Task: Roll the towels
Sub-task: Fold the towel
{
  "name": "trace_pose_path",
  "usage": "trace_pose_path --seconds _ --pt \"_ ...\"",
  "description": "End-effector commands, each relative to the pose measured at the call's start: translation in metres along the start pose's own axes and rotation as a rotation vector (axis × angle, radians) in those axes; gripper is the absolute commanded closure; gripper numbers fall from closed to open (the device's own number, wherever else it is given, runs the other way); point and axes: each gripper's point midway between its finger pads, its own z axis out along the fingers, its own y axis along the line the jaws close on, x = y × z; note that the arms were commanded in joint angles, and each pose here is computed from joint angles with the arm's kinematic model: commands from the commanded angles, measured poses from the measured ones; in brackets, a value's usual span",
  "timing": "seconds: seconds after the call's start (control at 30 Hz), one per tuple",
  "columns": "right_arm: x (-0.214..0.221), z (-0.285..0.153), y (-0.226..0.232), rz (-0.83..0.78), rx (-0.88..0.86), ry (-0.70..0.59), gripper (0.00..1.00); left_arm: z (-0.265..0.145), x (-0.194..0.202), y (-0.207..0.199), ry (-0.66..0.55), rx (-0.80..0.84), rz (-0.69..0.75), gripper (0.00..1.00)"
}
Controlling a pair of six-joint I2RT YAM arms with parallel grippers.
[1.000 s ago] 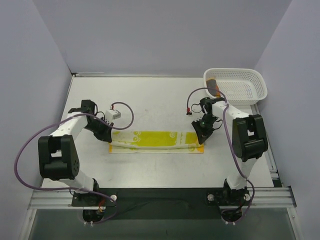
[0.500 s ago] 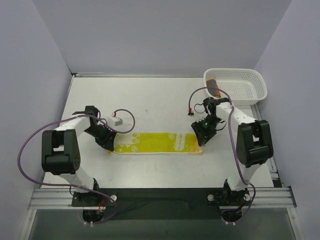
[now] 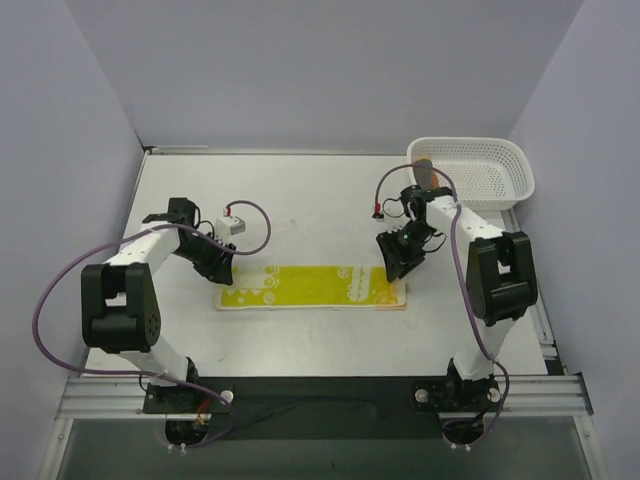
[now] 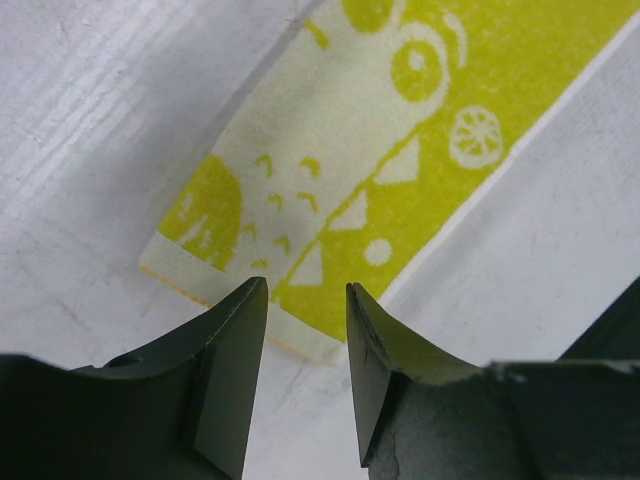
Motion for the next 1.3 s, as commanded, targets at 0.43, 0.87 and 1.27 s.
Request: trace_pose_path --seconds 0.43,0.87,1.27 --pt "-0.011 0.025 -0.052 0.139 0.154 0.1 0.79 0.036 0.009 0.027 0.027 -0.06 -0.15 0.56" --pt "-0.049 0.008 -0.007 0.189 -0.067 -0.076 0.88 0.018 -0.051 0.015 -0.185 -0.001 -0.258 0.6" --pt "-0.033 0.041 -0.064 0.294 0.102 0.054 0.93 0.046 -0.012 0.069 -0.087 -0.082 -0.49 0.74"
